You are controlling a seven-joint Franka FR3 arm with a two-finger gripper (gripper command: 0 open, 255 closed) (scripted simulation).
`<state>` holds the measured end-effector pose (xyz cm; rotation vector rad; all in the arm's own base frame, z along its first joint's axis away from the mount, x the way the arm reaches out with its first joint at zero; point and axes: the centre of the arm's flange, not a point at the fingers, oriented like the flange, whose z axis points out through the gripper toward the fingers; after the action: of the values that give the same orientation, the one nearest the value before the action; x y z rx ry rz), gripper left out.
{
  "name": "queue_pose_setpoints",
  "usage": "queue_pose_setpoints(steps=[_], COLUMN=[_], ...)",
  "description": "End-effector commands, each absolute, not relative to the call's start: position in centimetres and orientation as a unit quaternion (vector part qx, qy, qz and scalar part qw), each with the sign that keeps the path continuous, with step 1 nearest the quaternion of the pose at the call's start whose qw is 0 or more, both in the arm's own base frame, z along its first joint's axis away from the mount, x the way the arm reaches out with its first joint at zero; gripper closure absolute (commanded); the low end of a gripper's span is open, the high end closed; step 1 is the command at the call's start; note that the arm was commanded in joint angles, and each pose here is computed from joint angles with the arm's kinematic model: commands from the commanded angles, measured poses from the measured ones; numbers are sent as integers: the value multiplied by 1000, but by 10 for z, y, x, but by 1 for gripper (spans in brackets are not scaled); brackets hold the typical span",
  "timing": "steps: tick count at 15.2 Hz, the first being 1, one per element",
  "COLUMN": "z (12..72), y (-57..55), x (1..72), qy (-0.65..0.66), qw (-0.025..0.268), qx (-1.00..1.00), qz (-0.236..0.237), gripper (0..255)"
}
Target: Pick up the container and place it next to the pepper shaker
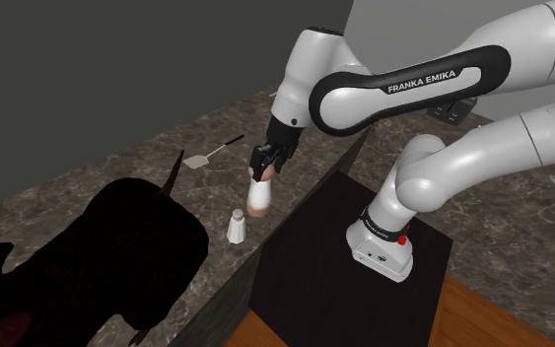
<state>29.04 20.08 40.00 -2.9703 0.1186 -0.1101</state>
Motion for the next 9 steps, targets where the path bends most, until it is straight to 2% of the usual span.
queue_pose_setpoints(steps=[1, 9], z=[390, 386], y=[200, 200], x=[292, 292], qy=[40, 40], qw=[83, 83], qx=[-995, -995], qz=[-37, -37], gripper=[255, 255])
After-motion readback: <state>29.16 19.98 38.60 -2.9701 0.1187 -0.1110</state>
